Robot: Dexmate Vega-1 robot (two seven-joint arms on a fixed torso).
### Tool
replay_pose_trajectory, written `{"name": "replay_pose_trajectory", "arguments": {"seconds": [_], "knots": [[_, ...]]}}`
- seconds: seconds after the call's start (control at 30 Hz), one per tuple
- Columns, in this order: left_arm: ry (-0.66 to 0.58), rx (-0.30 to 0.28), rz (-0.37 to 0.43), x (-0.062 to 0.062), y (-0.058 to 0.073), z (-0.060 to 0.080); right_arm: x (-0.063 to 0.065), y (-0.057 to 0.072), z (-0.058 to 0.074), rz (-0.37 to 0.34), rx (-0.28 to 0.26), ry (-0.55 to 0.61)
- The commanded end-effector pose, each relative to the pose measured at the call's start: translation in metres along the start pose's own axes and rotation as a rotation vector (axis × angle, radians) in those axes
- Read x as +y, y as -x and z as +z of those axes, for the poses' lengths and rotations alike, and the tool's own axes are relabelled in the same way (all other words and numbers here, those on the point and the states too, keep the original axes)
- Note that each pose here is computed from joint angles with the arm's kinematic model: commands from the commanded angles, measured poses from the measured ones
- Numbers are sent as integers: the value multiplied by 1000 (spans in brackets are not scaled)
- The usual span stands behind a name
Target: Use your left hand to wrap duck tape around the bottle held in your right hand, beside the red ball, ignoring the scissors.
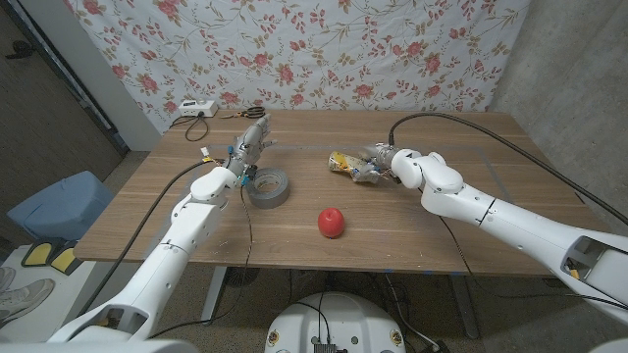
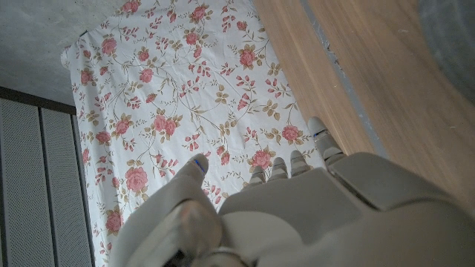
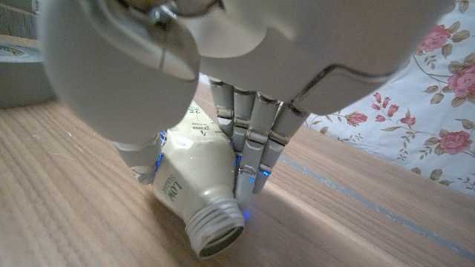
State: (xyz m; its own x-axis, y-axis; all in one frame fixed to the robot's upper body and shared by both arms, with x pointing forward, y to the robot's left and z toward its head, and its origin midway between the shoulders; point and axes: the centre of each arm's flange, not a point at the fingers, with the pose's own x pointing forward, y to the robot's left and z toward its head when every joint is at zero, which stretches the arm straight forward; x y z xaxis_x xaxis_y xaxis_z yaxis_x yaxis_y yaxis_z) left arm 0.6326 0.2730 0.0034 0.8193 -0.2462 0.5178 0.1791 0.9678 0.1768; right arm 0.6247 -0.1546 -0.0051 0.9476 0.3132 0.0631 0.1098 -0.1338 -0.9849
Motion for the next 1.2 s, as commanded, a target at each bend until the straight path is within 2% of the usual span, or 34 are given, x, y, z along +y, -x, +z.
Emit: {"name": "replay_pose_trajectory", "arguments": {"seconds": [0.03,0.07,0.23,0.37,0.57,0.77,0.93,1.2], "knots": [[-121,40,-50,-6,9,19,-22,28,-6,-285,-88,-22],[-139,45,-59,-7,11,22,-23,32,-8,-315,-94,-28],[-182,58,-71,-12,16,29,-28,41,-10,-367,-105,-29],[-249,74,-95,-17,18,37,-30,47,-13,-389,-102,-8],[-418,105,-135,-27,25,52,-27,52,-18,-397,-99,-7],[-548,102,-134,-36,41,70,-24,56,-21,-411,-98,-8],[-638,106,-111,-43,57,80,-22,58,-22,-423,-104,-14],[-821,195,-102,-49,75,93,-21,60,-21,-435,-119,-11]]}}
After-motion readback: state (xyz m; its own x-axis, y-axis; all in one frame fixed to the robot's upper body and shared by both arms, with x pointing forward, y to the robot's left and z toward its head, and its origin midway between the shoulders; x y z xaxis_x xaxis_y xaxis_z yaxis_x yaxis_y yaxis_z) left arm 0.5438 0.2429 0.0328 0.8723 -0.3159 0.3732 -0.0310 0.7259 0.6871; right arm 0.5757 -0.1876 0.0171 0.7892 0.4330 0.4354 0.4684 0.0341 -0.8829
